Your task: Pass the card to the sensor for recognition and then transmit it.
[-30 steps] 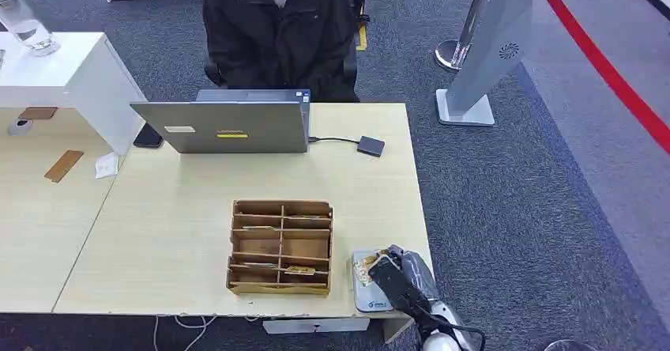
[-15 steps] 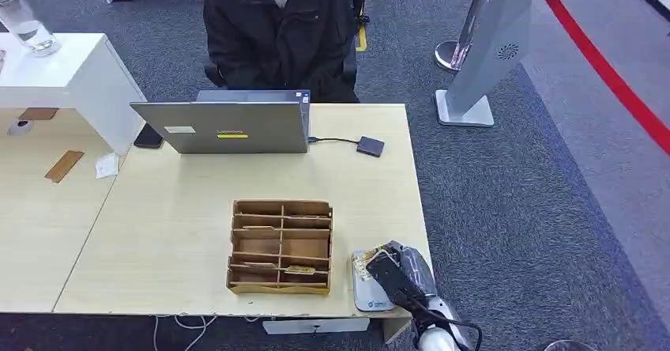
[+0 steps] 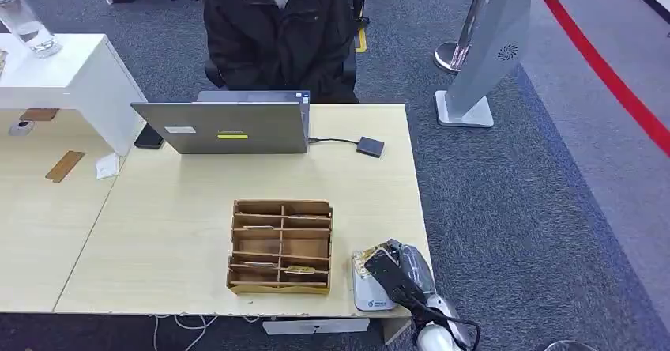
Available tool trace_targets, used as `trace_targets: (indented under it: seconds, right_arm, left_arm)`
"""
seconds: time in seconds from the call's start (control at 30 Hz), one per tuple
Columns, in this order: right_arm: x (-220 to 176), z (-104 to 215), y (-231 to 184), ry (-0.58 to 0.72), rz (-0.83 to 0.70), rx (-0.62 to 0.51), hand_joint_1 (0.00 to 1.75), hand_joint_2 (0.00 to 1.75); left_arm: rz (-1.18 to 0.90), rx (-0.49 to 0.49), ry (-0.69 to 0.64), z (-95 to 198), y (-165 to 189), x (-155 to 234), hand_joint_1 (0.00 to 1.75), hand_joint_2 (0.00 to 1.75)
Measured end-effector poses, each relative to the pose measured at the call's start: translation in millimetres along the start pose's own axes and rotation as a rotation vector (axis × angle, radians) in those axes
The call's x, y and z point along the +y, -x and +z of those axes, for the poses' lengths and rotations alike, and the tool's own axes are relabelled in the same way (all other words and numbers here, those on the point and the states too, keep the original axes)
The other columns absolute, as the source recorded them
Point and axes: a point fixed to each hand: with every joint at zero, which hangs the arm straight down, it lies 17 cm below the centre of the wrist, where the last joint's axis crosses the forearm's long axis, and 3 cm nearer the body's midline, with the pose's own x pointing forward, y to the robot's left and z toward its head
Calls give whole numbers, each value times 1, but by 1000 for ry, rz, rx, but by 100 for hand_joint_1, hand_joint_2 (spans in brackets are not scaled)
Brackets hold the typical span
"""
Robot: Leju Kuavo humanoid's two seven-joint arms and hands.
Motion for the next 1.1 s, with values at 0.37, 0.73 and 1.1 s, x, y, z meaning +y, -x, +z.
trace_targets:
  seconds: [0.37, 0.73, 1.1]
  right_arm:
    - [0, -2, 1, -3, 3, 3, 175, 175]
    - [1, -3, -1, -4, 2, 1, 175, 175]
    - [1, -5, -3, -4, 11, -10, 175, 175]
  left_arm:
    - [1, 5, 0, 0, 1, 0, 0, 0]
    - [1, 5, 0, 0, 1, 0, 0, 0]
    - [1, 5, -1, 0, 1, 0, 0, 0]
